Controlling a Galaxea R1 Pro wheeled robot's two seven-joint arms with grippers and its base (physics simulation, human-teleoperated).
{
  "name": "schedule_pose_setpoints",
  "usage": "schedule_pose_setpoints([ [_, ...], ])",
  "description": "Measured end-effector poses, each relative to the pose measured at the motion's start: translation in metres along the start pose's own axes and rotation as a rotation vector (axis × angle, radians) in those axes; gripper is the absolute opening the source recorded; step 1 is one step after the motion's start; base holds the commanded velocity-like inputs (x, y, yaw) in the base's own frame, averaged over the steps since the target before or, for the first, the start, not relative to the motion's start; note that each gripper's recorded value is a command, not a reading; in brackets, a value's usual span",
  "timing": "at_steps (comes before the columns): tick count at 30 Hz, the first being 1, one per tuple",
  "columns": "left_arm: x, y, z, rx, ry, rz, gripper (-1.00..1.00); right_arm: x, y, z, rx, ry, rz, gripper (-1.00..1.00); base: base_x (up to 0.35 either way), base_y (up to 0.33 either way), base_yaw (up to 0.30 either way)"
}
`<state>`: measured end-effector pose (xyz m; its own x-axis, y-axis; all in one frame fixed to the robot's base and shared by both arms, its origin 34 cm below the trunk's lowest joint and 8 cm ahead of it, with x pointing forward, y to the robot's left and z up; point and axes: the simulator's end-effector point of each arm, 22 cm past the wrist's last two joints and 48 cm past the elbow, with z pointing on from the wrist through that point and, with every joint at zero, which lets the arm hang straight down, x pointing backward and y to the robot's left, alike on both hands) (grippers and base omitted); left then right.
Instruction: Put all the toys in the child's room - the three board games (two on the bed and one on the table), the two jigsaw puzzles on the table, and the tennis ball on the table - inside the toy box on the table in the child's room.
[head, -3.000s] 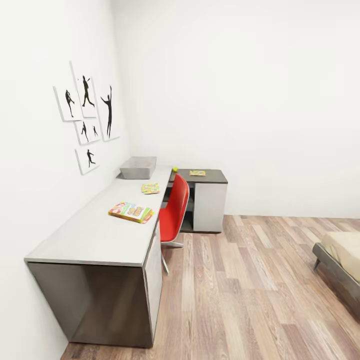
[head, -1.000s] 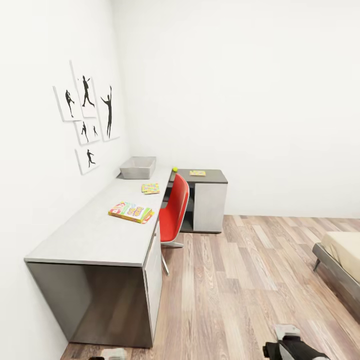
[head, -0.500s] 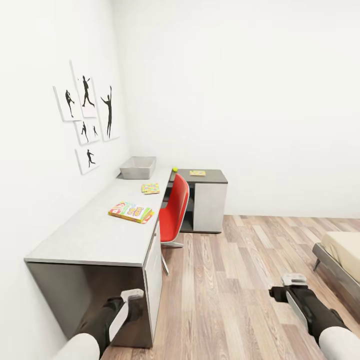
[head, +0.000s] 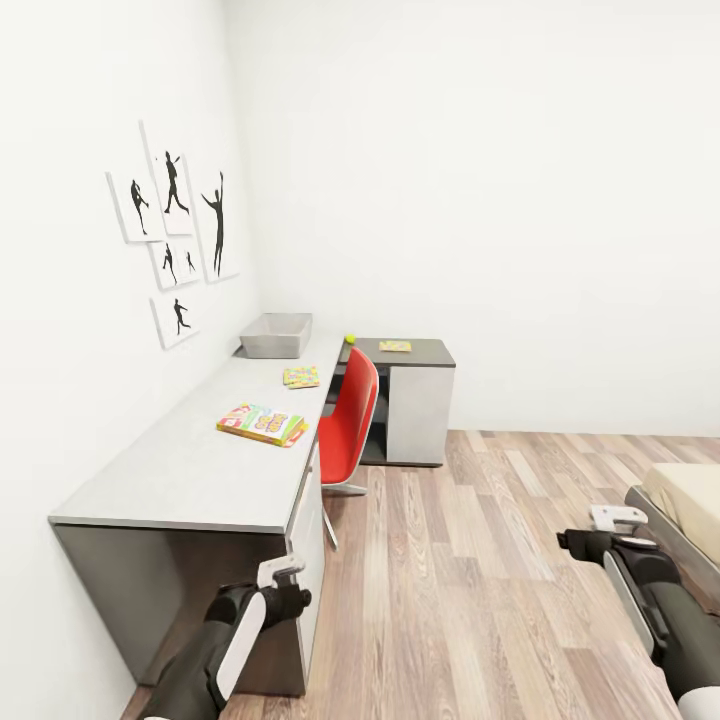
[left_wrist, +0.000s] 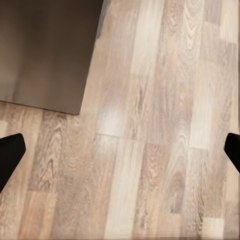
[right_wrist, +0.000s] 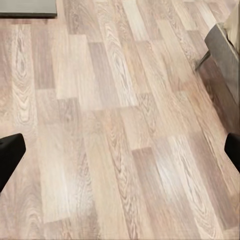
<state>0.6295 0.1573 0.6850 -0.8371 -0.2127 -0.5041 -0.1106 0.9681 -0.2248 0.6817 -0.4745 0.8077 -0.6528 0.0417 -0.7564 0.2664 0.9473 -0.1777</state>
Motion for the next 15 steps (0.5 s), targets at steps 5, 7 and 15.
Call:
schedule_pose_setpoints([
  [5,0.007,-0.007,0.000,0.015,0.010,0.002,1.00,-0.006,0.000,-0.010,-0.003,-0.034,-0.003,1.00,0.000,0.000,0.000],
  [7,0.011,-0.009,0.001,0.022,0.010,-0.007,1.00,-0.008,0.002,-0.013,-0.006,-0.044,-0.004,1.00,0.000,0.000,0.000],
  [15,0.017,-0.013,0.004,0.034,0.016,-0.017,1.00,-0.011,0.004,-0.015,-0.008,-0.053,-0.006,1.00,0.000,0.000,0.000],
])
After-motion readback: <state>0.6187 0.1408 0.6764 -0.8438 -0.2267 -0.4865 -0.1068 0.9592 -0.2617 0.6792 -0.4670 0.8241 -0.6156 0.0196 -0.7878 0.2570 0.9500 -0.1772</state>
